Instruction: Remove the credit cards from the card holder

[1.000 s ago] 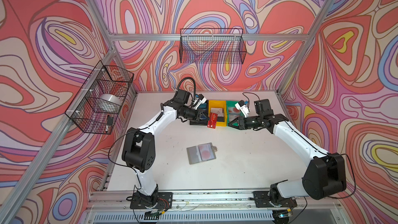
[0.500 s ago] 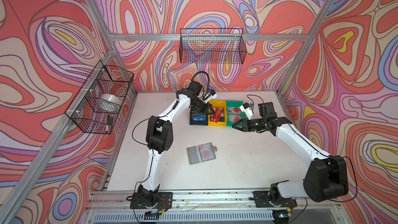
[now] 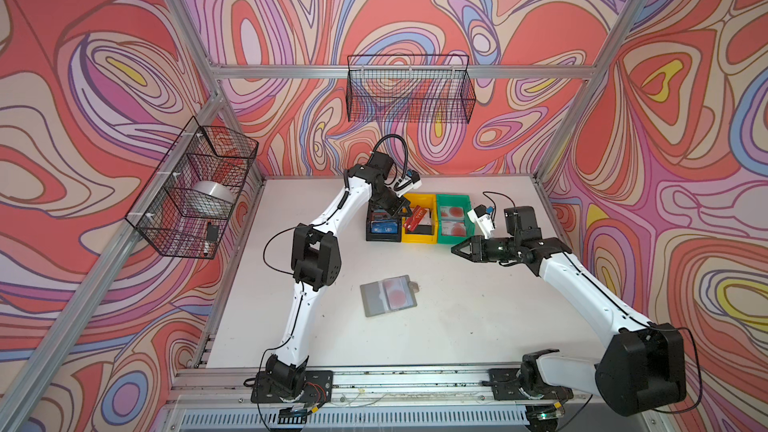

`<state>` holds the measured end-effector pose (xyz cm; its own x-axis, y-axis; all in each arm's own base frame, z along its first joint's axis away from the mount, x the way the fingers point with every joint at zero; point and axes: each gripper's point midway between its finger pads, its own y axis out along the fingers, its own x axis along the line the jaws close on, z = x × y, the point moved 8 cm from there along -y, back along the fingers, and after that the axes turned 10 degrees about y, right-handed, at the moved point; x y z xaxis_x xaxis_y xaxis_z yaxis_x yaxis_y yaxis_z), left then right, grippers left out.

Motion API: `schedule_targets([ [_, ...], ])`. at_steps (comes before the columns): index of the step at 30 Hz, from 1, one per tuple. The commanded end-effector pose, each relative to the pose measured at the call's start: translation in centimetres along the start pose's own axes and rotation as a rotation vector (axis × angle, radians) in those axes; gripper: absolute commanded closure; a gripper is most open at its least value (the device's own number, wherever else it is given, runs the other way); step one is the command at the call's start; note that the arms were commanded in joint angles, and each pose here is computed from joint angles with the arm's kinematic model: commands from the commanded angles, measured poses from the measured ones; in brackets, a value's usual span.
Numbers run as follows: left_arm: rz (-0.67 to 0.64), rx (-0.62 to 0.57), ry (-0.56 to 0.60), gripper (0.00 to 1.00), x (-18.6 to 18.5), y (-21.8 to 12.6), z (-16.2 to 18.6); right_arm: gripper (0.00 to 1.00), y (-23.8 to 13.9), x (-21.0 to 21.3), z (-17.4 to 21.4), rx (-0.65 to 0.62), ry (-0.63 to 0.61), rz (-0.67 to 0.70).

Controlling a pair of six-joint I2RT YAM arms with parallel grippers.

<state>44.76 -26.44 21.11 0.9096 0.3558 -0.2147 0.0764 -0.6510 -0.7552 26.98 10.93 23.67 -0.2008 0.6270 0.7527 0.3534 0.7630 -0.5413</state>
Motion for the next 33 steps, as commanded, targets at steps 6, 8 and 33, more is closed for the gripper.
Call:
schedule_targets([
  [6,0.001,0.02,0.136,1.0,-0.3,1.5,-0.2,0.77,-0.5,-0.2,0.5,-0.028,0.019,0.014],
  [8,-0.002,0.016,0.152,1.0,-0.2,1.7,-0.3,0.77,-0.5,-0.2,0.6,-0.03,0.023,0.015],
  [33,-0.042,0.02,0.299,1.0,1.2,3.5,-0.6,0.77,-0.6,-0.6,1.2,-0.042,0.042,0.037],
])
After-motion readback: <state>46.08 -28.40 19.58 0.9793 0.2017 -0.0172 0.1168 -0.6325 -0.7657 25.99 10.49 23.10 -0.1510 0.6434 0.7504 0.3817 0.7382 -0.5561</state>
